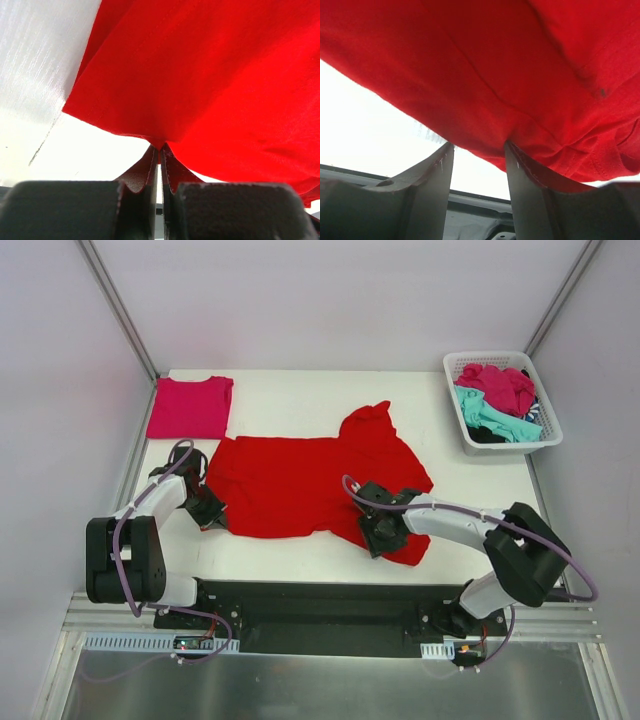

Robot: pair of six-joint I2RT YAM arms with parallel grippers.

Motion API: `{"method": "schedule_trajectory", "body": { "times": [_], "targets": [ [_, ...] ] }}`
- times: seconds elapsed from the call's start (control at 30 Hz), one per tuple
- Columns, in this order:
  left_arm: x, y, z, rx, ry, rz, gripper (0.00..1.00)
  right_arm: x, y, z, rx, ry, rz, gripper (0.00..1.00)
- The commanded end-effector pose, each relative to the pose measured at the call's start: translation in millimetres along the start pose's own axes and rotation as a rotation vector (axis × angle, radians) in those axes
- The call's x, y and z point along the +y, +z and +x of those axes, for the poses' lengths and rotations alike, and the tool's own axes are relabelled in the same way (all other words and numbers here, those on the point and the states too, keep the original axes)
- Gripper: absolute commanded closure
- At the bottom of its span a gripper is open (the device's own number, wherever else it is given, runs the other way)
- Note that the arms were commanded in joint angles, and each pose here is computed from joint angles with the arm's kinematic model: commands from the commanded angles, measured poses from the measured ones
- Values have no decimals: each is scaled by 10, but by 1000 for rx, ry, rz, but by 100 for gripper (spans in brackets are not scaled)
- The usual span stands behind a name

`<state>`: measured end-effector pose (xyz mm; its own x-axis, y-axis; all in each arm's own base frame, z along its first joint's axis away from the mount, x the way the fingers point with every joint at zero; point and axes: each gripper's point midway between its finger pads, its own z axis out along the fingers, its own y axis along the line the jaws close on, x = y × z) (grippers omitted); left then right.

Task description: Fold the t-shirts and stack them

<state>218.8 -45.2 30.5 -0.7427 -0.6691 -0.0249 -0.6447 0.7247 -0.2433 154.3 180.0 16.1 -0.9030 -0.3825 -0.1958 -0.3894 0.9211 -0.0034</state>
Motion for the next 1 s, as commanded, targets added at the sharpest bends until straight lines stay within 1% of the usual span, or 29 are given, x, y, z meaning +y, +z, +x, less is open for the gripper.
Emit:
{"method": "schedule_trajectory", "body": {
  "times": [0.0,0.03,0.13,0.2,0.23,0.33,0.53,0.63,0.83,0.97],
  "targets": [
    [-50,-50,-26,1,15,18,100,-7,100,78,27,8,9,52],
    [-54,-52,-31,0,15,19,100,1,111,92,29,11,4,54],
    [-59,-50,-23,3,17,20,100,-17,138,102,21,30,10,64],
    [-58,-51,-20,5,17,23,100,-28,134,110,18,40,11,74],
    [-59,-54,-25,3,18,23,100,-42,131,114,15,42,17,81],
    [-56,-58,-20,0,22,23,100,-121,133,146,8,55,33,91],
    [-55,-76,-20,-5,23,27,100,-298,95,211,4,125,50,92],
    [-55,-76,-20,-5,23,27,100,-410,35,238,12,156,101,93],
    [-54,-101,-42,-17,24,25,100,-662,20,354,51,330,122,95],
    [-39,-103,-47,-16,24,20,100,-760,-9,356,44,402,129,96]
  ]
}}
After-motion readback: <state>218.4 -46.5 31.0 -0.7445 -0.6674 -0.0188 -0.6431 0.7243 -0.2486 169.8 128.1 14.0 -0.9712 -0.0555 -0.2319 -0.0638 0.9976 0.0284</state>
